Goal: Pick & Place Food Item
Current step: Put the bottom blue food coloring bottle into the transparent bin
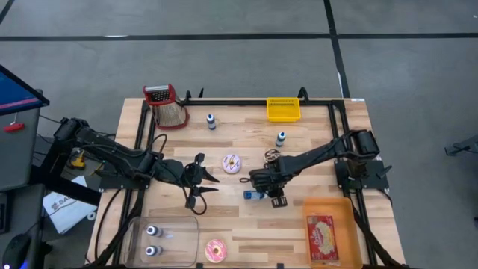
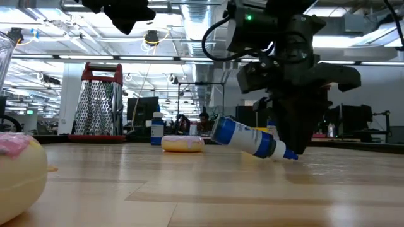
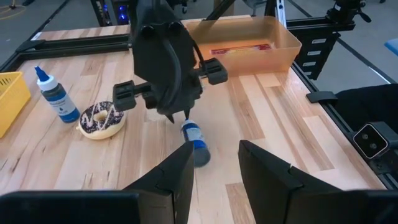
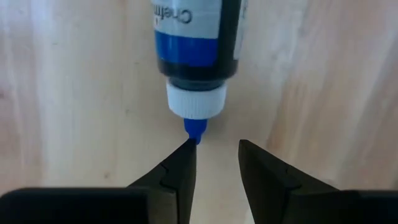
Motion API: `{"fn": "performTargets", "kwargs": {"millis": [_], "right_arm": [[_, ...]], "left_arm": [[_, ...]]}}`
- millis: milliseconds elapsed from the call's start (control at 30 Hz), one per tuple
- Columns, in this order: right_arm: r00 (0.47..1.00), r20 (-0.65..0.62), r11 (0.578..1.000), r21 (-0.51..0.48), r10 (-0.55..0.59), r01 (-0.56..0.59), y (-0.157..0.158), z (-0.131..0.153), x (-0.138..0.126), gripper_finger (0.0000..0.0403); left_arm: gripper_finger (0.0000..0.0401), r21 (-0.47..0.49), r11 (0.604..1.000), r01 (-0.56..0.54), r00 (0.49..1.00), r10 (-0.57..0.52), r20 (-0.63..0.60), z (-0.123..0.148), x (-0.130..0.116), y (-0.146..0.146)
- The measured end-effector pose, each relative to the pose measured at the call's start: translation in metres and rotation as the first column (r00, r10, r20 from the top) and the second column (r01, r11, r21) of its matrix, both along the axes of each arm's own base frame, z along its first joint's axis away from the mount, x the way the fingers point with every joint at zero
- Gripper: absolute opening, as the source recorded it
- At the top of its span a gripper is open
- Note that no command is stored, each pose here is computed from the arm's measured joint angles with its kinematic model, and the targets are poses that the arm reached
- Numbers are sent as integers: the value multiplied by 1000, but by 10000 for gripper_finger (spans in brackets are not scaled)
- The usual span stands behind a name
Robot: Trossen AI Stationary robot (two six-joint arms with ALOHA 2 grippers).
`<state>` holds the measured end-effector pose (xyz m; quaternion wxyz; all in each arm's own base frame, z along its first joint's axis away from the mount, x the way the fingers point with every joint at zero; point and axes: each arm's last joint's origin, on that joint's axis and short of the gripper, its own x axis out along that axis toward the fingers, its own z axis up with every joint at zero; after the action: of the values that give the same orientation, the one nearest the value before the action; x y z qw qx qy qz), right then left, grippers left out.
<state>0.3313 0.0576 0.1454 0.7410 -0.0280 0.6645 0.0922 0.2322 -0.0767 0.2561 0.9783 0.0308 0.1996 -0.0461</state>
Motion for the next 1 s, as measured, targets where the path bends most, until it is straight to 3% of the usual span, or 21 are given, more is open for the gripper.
{"fn": "performTargets", "kwargs": {"millis": [367,533,800,1000], "right_arm": [[1000,1,1000,6,-23,23,10,15,-9,113],[998,-40,999,-4,-39,39,12,14,-13,113],[999,13,999,9,-34,34,12,13,-7,113],[998,-47,998,32,-51,52,11,-2,-18,113]], "left_arm": [[122,0,1000,-3,1000,3,1,0,0,0],[122,-1,1000,-3,1000,3,2,0,0,0],[122,-3,1000,-2,1000,2,9,1,0,0],[122,-5,1000,1,1000,-1,8,1,0,0]]}}
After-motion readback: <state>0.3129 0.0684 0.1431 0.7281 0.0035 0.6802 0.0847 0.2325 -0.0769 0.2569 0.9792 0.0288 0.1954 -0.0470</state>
